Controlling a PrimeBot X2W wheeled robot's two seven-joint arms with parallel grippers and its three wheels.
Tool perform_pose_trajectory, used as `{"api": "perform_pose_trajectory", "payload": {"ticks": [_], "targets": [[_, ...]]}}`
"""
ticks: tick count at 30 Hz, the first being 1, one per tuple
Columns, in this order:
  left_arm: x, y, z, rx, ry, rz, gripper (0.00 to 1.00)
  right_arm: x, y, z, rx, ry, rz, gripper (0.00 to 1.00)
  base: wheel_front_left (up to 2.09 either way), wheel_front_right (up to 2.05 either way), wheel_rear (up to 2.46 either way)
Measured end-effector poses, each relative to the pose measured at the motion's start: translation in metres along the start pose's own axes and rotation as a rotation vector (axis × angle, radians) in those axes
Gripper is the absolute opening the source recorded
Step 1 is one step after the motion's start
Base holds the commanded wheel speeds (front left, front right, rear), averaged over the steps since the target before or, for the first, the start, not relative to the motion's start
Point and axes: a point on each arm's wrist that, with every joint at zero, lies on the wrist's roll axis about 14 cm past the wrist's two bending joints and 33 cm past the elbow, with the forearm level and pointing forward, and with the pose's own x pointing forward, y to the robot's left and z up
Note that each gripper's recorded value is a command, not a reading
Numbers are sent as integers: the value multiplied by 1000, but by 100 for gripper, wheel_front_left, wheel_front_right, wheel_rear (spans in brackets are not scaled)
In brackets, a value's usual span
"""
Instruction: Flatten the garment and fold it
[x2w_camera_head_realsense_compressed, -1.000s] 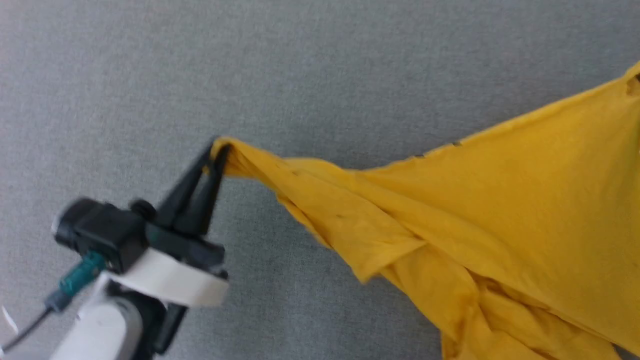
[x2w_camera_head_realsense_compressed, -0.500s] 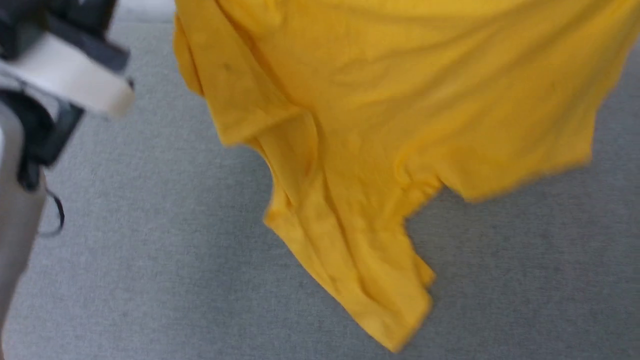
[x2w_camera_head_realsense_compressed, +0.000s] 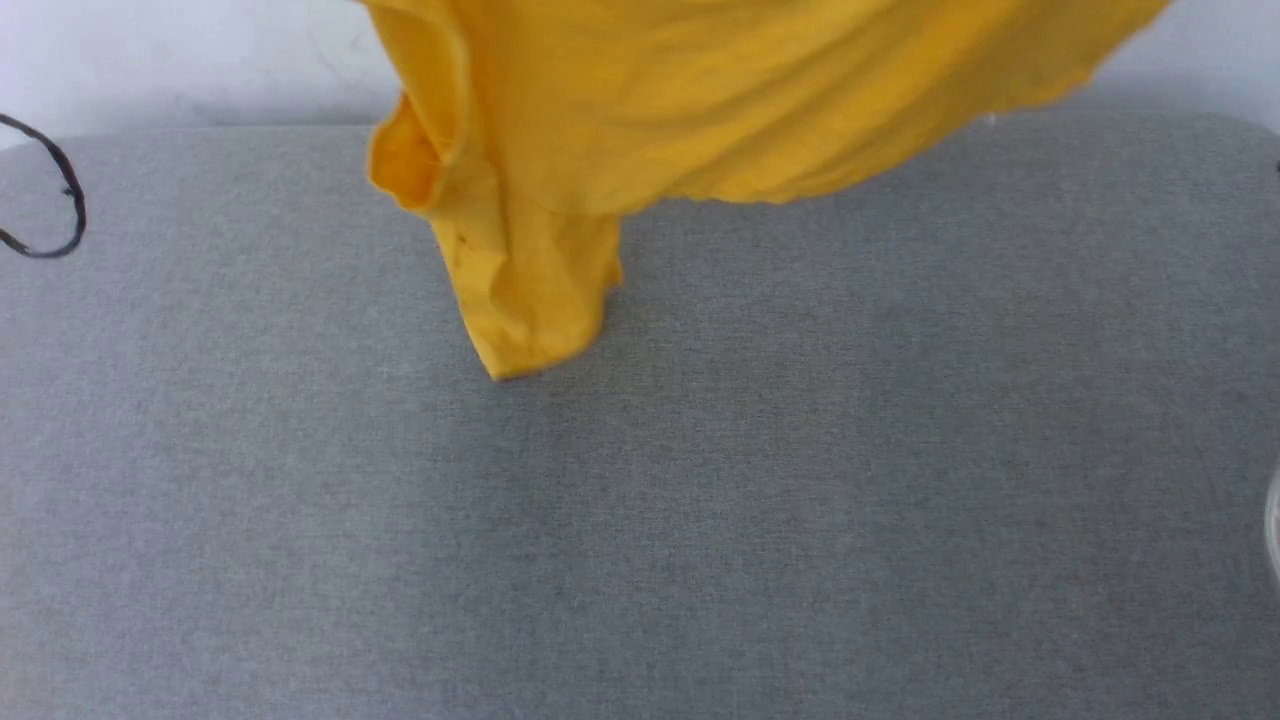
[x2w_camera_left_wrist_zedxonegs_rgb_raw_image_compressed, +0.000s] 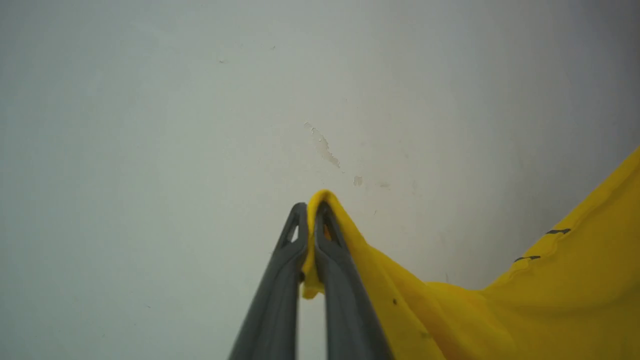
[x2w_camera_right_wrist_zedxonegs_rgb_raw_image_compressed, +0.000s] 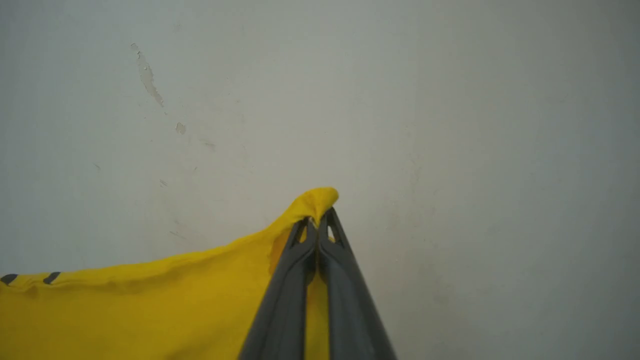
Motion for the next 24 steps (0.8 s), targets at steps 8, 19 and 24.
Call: {"api": "perform_pose_trajectory", "payload": {"ticks": [8,19,24], "targets": [[23,13,23,-27,-46,47,0,8,1,23,-11,-27,-15,0,0,0,0],[66,19,21,18,-97,41,0,43,-14,-8,4,29,-44,0,0,0,0],[87,13,-8,77,-127,27,0,68,-13,-36,16,32,-40,0,0,0,0]]}}
